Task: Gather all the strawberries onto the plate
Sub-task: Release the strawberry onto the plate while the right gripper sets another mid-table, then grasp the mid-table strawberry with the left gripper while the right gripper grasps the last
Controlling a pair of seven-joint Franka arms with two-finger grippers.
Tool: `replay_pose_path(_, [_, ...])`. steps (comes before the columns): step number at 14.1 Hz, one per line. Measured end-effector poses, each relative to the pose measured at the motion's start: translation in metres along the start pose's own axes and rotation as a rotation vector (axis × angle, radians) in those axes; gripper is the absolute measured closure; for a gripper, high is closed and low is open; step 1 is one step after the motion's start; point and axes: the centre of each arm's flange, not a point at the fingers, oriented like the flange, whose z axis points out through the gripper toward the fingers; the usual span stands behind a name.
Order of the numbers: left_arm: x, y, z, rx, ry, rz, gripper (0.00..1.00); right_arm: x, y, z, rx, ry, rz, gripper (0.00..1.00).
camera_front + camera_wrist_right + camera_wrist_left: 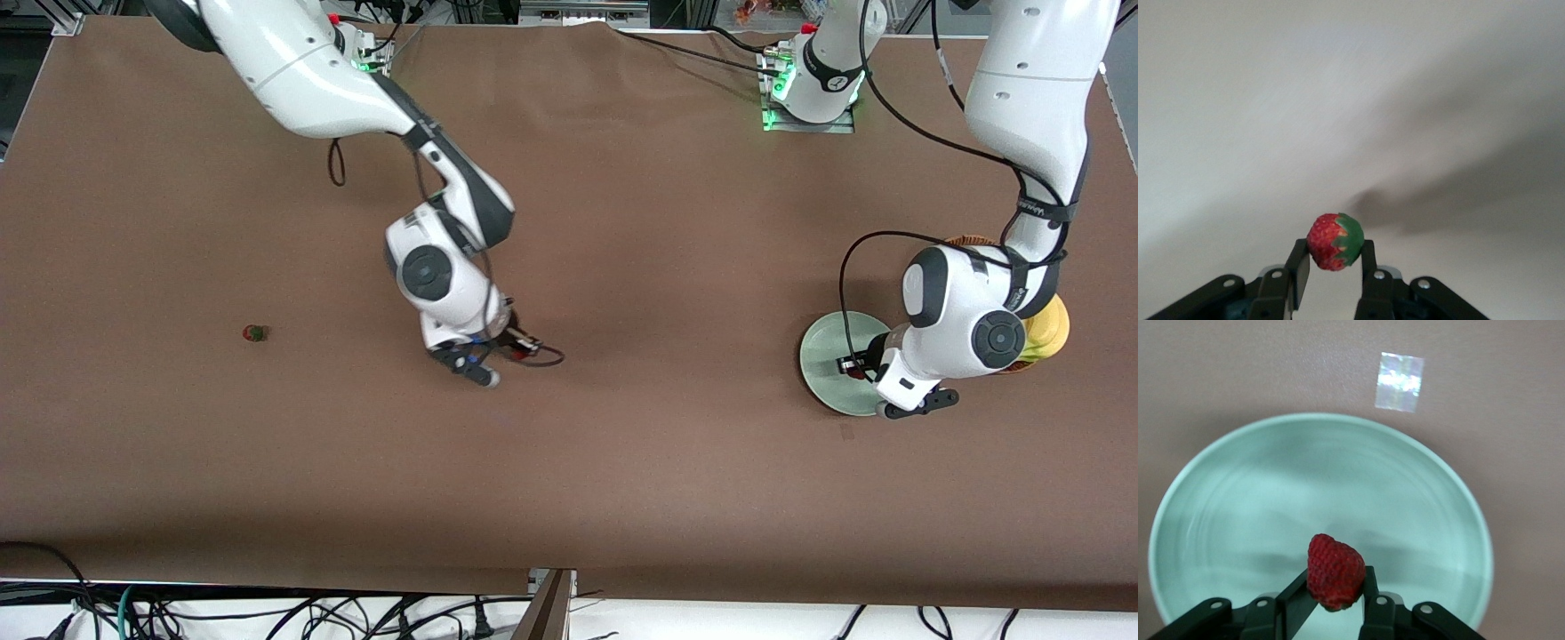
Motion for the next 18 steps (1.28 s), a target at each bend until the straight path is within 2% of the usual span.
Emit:
replay_pose_path(3, [0.007, -0.014, -0.001, -0.008, 0.016, 0.025, 0.44, -0.048, -0.031, 0.026, 0.1, 0.006, 0.082, 0.65])
replay_pose_path(7, [0.014, -0.008, -0.028, -0.016, 0.052, 0.032, 0.04, -0.084, -0.066, 0.038, 0.176, -0.011, 0.164, 0.65])
replay_pose_path(8, [0.015, -0.007, -0.044, -0.016, 0.05, 0.034, 0.0, -0.091, -0.071, 0.041, 0.206, -0.013, 0.179, 0.65])
replay_pose_path(10, [0.014, -0.003, -0.089, -0.012, 0.024, 0.04, 0.0, -0.107, -0.075, 0.052, 0.242, -0.018, 0.188, 0.65])
replay_pose_path(11, [0.012, 0.001, -0.112, -0.015, 0.006, 0.042, 0.0, -0.114, -0.075, 0.059, 0.244, -0.021, 0.183, 0.58])
replay_pose_path(13, [0.003, 0.021, -0.136, -0.056, -0.029, 0.031, 0.0, -0.121, -0.075, 0.065, 0.246, -0.021, 0.17, 0.38])
replay_pose_path(15, [-0.008, 0.059, -0.134, -0.081, -0.055, -0.01, 0.0, -0.109, -0.079, 0.053, 0.255, 0.002, 0.16, 0.18])
replay_pose_path(16, [-0.015, 0.078, -0.131, -0.081, -0.065, -0.023, 0.0, -0.095, -0.08, 0.042, 0.234, 0.016, 0.154, 0.08])
replay_pose_path(17, [-0.021, 0.096, -0.128, -0.08, -0.073, -0.023, 0.0, -0.075, -0.079, 0.026, 0.188, 0.03, 0.13, 0.0])
replay_pose_path(18, [-0.027, 0.113, -0.124, -0.079, -0.082, -0.025, 0.0, -0.051, -0.074, 0.005, 0.126, 0.038, 0.081, 0.0])
